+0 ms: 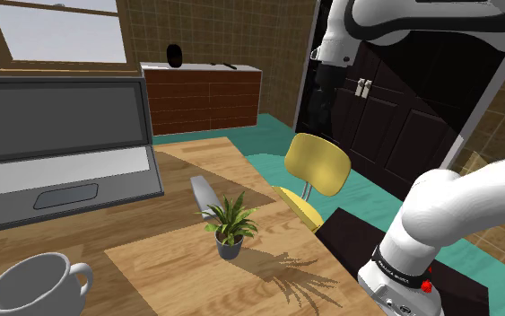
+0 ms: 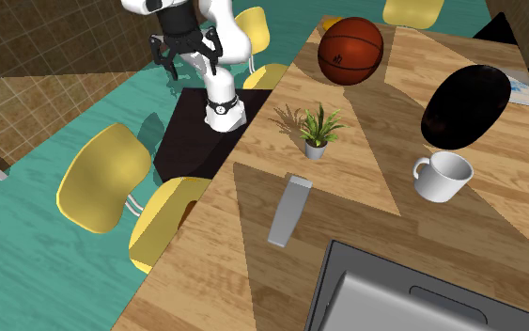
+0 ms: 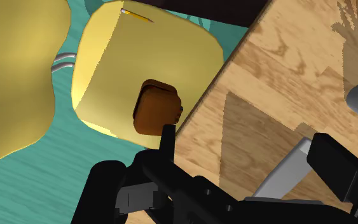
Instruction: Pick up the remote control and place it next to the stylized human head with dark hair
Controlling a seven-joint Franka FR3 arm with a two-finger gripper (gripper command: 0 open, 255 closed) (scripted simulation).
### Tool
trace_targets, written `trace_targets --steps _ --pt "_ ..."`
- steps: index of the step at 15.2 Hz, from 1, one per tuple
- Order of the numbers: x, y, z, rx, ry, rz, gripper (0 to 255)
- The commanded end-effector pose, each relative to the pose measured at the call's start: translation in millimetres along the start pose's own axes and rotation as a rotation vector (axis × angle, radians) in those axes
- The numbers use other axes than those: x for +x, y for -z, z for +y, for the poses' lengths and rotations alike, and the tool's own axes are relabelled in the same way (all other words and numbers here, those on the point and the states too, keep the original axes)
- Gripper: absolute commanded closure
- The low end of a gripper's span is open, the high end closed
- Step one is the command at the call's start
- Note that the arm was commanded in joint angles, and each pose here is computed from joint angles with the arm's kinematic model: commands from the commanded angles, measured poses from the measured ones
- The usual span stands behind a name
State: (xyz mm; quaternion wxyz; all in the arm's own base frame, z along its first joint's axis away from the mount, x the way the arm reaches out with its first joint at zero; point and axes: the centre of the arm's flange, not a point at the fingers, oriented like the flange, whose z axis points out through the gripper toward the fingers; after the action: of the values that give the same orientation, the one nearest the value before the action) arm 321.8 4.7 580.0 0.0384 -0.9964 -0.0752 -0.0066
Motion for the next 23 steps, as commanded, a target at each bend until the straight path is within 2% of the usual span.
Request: trace_targets --steps 1,12,23 --pt "0.0 0.0 0.0 0.0 0.0 0.0 0" --pt "80.2 -84.2 -92.3 -0.031 -0.188 -0.003 0" --pt "175.8 -171.4 -165.4 -0.063 -0.376 -0.007 0"
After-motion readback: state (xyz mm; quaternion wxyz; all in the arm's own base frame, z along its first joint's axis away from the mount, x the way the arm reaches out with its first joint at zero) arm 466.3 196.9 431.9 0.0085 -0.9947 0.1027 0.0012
